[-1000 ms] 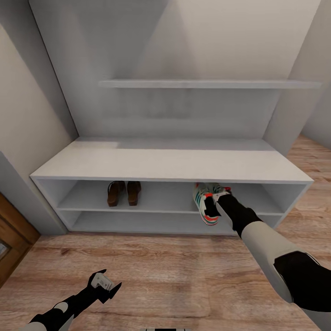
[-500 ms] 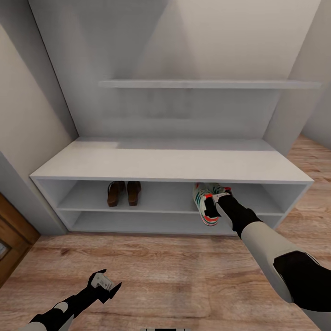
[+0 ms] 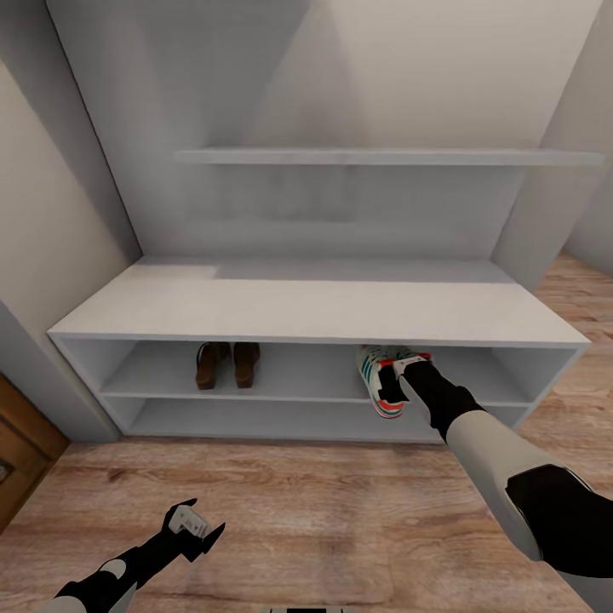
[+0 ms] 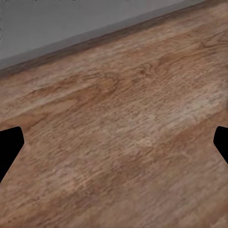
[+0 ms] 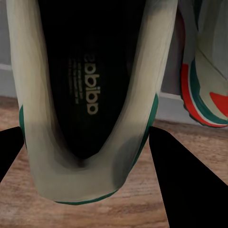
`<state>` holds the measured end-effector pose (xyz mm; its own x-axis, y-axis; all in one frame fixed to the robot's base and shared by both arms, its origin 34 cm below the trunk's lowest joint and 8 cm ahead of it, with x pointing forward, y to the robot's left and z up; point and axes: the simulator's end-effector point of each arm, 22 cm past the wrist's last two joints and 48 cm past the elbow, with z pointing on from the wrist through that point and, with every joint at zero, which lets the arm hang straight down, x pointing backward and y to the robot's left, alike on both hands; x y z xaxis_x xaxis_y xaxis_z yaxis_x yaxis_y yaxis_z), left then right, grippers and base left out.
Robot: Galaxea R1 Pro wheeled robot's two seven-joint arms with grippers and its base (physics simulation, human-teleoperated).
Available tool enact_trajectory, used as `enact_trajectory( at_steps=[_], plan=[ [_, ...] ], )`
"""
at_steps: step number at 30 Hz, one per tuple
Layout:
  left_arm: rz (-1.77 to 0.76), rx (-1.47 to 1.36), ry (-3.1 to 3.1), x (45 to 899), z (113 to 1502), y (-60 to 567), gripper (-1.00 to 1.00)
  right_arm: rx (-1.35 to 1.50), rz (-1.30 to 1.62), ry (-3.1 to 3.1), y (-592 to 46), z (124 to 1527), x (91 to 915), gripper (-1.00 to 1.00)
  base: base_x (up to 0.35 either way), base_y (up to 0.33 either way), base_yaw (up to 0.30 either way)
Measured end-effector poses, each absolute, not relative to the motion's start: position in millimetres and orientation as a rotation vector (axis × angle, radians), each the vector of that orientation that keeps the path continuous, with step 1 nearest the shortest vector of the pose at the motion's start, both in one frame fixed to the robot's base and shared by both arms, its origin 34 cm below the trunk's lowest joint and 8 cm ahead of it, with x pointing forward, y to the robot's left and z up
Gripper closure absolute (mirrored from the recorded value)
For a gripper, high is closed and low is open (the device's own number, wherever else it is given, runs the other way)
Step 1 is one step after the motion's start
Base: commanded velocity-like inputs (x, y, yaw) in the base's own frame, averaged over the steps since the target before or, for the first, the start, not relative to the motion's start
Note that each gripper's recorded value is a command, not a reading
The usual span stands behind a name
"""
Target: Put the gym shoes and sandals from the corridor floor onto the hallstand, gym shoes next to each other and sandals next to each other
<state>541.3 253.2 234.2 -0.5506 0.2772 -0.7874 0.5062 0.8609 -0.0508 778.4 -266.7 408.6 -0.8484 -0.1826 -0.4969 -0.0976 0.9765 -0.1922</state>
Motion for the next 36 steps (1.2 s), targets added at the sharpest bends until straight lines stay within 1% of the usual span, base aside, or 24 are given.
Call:
enact_trajectory(
  at_steps=[8,36],
  plan=[
    [-0.344,0.565,2.183,541.3,234.2,253.2,-1.0,-0.198,-0.216,2.588,-266.7,408.6,778.4,1.0,0.098,0.0,0.0],
    [-0.344,0.565,2.183,541.1,234.1,253.2,-1.0,-0.198,-0.216,2.587,-266.3,408.4,778.5,1.0,0.014,0.0,0.0]
  ],
)
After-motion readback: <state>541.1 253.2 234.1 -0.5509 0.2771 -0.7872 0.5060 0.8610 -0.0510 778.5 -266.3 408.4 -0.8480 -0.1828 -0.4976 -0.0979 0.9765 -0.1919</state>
